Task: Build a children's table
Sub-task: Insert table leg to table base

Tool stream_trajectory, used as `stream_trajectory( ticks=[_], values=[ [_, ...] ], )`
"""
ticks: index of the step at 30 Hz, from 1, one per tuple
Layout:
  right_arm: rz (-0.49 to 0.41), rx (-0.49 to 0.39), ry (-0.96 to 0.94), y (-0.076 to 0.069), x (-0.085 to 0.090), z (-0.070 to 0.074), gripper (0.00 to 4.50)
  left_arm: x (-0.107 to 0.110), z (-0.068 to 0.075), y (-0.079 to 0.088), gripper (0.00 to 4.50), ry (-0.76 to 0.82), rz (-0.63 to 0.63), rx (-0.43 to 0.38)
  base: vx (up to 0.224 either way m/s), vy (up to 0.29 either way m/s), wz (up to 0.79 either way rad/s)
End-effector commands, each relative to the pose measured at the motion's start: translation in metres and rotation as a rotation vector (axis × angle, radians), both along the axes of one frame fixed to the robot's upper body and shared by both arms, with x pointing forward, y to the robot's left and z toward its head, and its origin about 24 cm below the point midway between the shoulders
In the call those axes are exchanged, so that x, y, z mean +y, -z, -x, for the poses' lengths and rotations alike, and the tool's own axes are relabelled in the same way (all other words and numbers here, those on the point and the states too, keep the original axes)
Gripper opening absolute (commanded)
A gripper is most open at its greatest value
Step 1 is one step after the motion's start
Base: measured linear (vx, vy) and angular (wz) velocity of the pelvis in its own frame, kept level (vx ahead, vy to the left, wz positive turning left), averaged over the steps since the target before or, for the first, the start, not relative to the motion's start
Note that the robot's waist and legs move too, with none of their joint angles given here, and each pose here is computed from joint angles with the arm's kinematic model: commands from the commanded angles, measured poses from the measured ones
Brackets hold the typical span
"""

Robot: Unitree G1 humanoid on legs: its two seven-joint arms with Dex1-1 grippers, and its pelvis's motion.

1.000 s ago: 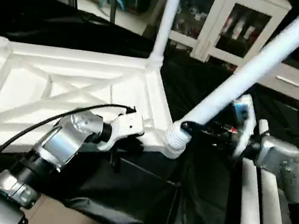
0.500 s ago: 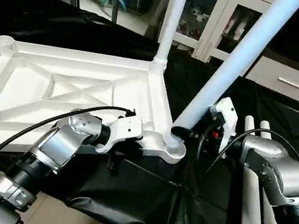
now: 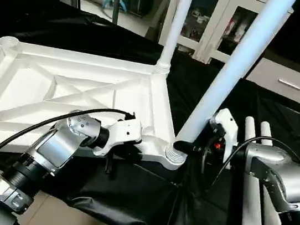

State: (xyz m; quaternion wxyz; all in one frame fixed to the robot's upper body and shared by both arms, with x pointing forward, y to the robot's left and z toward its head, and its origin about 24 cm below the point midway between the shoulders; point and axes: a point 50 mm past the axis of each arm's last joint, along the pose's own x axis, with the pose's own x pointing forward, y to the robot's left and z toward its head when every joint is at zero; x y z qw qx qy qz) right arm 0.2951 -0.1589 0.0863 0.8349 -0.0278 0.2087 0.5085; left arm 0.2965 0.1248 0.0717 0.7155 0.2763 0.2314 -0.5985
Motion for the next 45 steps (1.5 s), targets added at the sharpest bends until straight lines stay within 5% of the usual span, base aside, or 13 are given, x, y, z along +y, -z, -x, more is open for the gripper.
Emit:
stream_trajectory(
  ticks=[1,16,33,45],
  values=[
    [0.032,0.025,0.014,0.006,-0.002,0.0,1.88,-0.009,0.002,-0.008,0.0,0.047,0.023,-0.025,0.0,0.0,0.0],
    [-0.016,0.101,0.127,0.028,0.0,-0.004,1.88,-0.007,0.005,-0.006,0.0,0.044,0.015,-0.01,0.0,0.0,0.0],
    [-0.101,0.108,0.273,0.048,-0.026,0.016,1.87,-0.005,0.003,-0.006,0.0,0.029,0.011,-0.023,0.0,0.0,0.0],
    [-0.125,0.06,0.278,0.064,-0.019,0.034,1.87,-0.005,0.0,-0.006,0.0,0.019,0.013,-0.036,0.0,0.0,0.0]
  ],
)
